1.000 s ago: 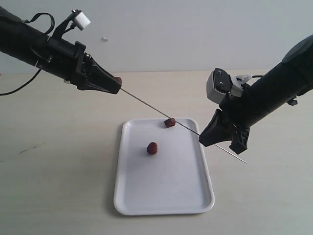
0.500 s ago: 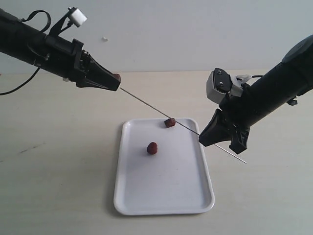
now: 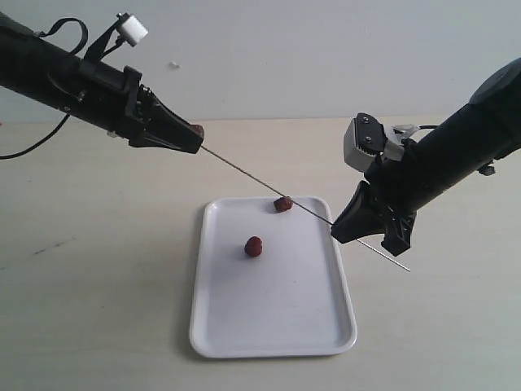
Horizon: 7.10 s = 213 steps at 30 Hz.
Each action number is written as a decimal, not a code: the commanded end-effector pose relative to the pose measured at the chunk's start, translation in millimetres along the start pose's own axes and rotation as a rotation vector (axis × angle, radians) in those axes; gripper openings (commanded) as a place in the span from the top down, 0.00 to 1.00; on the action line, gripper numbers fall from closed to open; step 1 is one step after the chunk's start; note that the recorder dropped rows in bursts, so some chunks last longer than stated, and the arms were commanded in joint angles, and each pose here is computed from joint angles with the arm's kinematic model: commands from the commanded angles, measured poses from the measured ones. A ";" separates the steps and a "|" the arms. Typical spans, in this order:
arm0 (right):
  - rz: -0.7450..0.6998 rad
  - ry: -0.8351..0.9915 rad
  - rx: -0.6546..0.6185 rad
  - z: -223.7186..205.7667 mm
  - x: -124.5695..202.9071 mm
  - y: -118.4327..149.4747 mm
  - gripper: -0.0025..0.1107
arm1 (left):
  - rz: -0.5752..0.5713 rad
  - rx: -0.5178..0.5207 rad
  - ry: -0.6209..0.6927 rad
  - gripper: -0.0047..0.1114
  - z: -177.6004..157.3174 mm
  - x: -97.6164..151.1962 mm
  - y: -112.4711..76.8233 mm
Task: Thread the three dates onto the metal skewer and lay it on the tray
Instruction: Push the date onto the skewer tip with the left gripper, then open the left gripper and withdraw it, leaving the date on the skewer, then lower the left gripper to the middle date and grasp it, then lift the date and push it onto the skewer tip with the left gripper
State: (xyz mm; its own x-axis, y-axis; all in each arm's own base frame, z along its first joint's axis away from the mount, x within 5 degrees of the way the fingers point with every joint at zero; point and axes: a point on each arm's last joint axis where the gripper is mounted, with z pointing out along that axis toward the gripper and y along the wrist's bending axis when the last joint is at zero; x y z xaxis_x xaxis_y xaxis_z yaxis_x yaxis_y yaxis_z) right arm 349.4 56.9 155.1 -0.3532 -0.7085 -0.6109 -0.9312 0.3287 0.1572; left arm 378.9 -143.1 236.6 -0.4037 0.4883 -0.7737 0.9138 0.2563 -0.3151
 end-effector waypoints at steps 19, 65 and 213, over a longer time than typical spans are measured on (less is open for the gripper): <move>0.026 -0.029 0.005 -0.3 -2.0 0.2 0.98 | 0.032 0.085 -0.012 0.68 28.0 -7.6 -13.9; 0.283 -0.490 -0.051 6.9 -31.1 -9.9 0.98 | 0.016 0.129 -0.116 0.38 36.2 -21.3 -23.5; 0.108 0.075 0.089 -18.2 5.9 -2.4 0.98 | -0.660 0.057 -0.022 0.75 27.7 -22.6 46.6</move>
State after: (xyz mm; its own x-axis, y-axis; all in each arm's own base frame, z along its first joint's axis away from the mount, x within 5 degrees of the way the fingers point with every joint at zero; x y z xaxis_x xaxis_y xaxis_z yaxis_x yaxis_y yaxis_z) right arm 347.1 41.9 168.2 -0.4580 -0.7132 -0.5307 -0.8774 0.4586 0.1410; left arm 434.6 -159.6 216.9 -0.8890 0.2191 -0.4022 0.4574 0.4704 -0.7547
